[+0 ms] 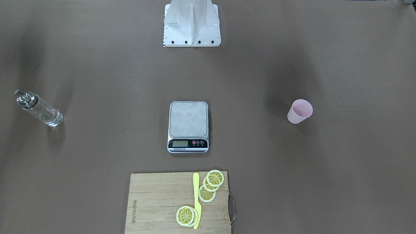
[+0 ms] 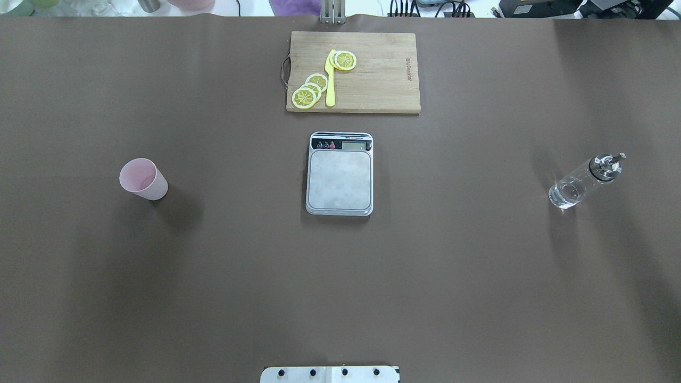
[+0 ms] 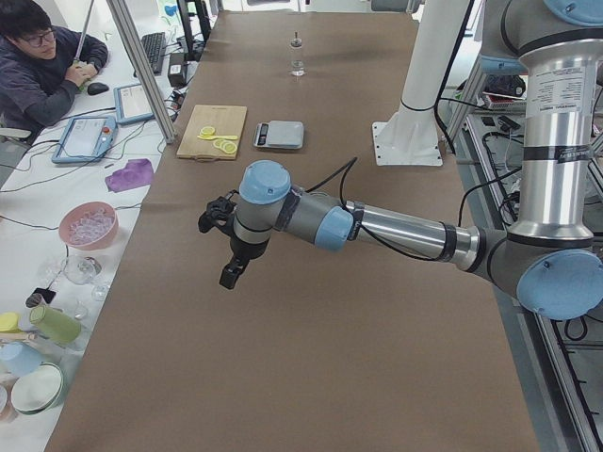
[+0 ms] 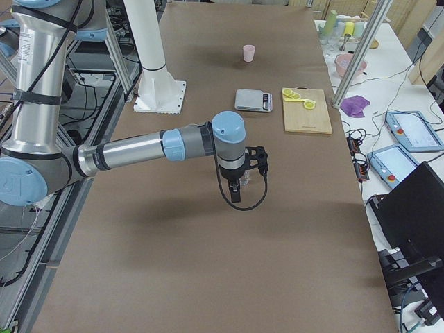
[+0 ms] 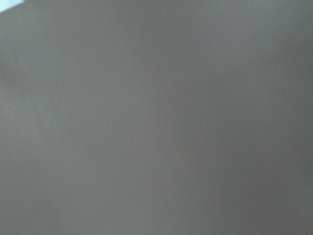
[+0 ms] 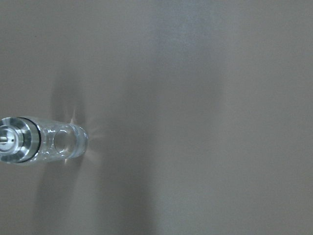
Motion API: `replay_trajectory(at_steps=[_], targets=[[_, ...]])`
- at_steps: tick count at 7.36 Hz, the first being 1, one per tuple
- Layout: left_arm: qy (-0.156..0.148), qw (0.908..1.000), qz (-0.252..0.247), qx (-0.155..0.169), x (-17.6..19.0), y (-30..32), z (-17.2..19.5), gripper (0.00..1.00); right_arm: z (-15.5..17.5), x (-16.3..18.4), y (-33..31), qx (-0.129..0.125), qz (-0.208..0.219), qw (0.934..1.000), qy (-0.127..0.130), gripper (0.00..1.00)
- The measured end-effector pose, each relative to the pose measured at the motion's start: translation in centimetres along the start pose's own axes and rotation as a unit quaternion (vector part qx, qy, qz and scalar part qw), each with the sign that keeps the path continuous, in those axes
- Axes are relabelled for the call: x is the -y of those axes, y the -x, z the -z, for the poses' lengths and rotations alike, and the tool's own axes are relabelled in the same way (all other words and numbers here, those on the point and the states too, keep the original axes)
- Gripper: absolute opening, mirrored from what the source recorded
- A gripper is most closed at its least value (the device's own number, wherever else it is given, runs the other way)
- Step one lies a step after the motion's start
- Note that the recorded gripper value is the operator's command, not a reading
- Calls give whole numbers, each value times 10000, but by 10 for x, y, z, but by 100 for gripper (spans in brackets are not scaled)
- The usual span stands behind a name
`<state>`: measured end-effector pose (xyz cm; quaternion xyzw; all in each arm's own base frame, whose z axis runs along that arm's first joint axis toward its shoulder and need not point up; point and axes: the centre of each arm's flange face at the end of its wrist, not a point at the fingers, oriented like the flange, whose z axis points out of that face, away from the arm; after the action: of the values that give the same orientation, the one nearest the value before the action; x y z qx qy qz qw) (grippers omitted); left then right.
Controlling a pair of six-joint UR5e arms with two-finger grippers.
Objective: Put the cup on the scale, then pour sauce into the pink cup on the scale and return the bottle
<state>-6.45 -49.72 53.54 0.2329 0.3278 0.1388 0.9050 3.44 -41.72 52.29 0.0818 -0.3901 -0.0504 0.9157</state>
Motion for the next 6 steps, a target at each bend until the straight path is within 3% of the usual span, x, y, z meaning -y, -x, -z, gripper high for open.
replay_trajectory(at_steps=[2,6], targets=[[-196,9996,-196,9,8,6,-7,98,3,-1,4,35,216,9996,-187,100],[-433,9989,-171,-11,28,-3,-2,98,7,10,6,-231,265,9982,-490,100]])
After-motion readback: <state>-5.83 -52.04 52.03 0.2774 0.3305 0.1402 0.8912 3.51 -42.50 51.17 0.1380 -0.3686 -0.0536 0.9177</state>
